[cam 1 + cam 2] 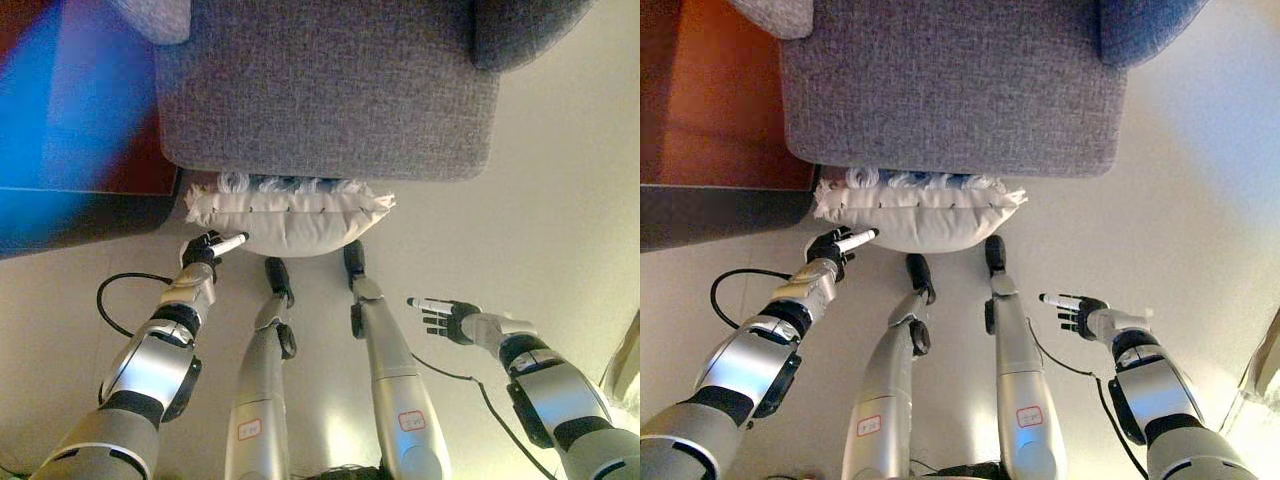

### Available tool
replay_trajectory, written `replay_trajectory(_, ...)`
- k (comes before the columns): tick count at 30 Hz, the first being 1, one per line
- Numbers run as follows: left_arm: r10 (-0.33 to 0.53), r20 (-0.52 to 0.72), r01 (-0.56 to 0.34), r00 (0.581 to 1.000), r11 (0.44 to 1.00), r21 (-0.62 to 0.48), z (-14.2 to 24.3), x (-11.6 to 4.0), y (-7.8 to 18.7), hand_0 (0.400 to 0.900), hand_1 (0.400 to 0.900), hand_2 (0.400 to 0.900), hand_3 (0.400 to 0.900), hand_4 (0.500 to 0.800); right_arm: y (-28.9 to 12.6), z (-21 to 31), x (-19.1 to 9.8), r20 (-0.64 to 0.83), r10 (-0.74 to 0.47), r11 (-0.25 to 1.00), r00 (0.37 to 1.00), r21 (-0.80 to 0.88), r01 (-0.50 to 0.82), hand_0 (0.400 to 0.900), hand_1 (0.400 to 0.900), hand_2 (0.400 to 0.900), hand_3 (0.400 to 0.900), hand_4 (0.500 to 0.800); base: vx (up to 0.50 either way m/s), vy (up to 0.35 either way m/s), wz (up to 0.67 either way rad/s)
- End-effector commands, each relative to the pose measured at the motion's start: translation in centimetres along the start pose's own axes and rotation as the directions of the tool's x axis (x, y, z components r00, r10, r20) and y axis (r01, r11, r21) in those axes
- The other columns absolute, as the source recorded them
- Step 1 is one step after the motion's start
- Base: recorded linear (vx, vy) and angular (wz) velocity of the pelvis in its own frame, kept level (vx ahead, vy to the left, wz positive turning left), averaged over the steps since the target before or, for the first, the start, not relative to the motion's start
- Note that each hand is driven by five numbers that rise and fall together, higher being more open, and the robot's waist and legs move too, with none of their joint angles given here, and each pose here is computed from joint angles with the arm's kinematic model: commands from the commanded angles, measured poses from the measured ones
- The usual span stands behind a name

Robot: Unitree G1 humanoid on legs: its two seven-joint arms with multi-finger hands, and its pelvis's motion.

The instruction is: Pick up the pillow and put it on the sofa.

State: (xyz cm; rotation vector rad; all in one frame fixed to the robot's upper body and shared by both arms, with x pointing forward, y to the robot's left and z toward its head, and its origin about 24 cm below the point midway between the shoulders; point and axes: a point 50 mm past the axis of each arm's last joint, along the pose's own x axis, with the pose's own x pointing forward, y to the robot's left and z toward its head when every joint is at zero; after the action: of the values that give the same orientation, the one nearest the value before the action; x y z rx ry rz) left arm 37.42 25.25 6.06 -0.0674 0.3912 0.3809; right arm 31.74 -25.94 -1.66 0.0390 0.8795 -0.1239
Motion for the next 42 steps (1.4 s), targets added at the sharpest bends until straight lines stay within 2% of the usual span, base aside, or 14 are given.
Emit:
replay_trajectory(1, 0.080, 0.027, -0.077, 0.996, 0.994, -0.073, 1.5, 0.2, 1.9, 0.900, 0.900, 0.900, 0.900, 0.800, -2.8, -3.2, -0.2, -0.145, -0.096, 0.995, 0.985, 0.016, 0.099, 0.900, 0.900, 0.900, 0.900, 0.800, 0.039, -0.050, -0.05)
replay_trajectory(14, 0.042, 0.116, -0.030, 0.992, 0.994, -0.101, 6.7, -0.1, 0.3, 0.900, 0.900, 0.900, 0.900, 0.800, -1.9, -1.6, -0.4, -0.143, -0.066, 0.997, 0.987, 0.040, 0.073, 0.900, 0.900, 0.900, 0.900, 0.800, 0.014, -0.043, -0.05)
replay_trajectory(15, 0.043, 0.124, -0.031, 0.991, 0.995, -0.100, 7.0, -0.1, 0.3, 0.751, 0.751, 0.751, 0.751, 0.711, -1.9, -1.5, -0.4, -0.141, -0.065, 0.997, 0.988, 0.041, 0.071, 0.900, 0.900, 0.900, 0.900, 0.800, -0.007, -0.041, -0.03)
replay_trajectory(16, 0.046, 0.131, -0.033, 0.990, 0.995, -0.097, 7.4, -0.2, 0.2, 0.451, 0.451, 0.451, 0.451, 0.531, -1.9, -1.4, -0.4, -0.139, -0.064, 0.997, 0.988, 0.042, 0.071, 0.900, 0.900, 0.900, 0.900, 0.800, -0.009, -0.037, -0.03)
replay_trajectory(17, 0.047, 0.139, -0.035, 0.989, 0.995, -0.091, 7.7, -0.2, 0.1, 0.400, 0.400, 0.400, 0.400, 0.500, -1.8, -1.2, -0.4, -0.137, -0.063, 0.997, 0.989, 0.043, 0.070, 0.900, 0.900, 0.900, 0.900, 0.800, -0.009, -0.032, -0.03)
replay_trajectory(23, 0.044, 0.175, -0.028, 0.984, 0.995, -0.092, 9.0, -0.4, -0.1, 0.400, 0.400, 0.400, 0.400, 0.500, -2.0, -0.8, -0.5, -0.128, -0.066, 0.996, 0.990, 0.044, 0.072, 0.900, 0.900, 0.900, 0.900, 0.800, 0.000, 0.000, 0.00)
replay_trajectory(33, 0.039, 0.174, -0.022, 0.984, 0.995, -0.101, 9.0, -0.5, 0.0, 0.400, 0.400, 0.400, 0.400, 0.500, -2.5, -0.9, -0.6, -0.106, -0.070, 0.997, 0.992, 0.024, 0.073, 0.900, 0.900, 0.900, 0.900, 0.800, 0.000, 0.000, 0.00)
replay_trajectory(42, 0.019, 0.120, -0.016, 0.993, 1.000, -0.026, 4.8, -0.1, 0.0, 0.400, 0.400, 0.400, 0.400, 0.500, -3.0, -3.0, -0.3, -0.117, -0.066, 0.998, 0.991, -0.014, 0.065, 0.900, 0.900, 0.900, 0.900, 0.800, -0.005, 0.025, -0.03)
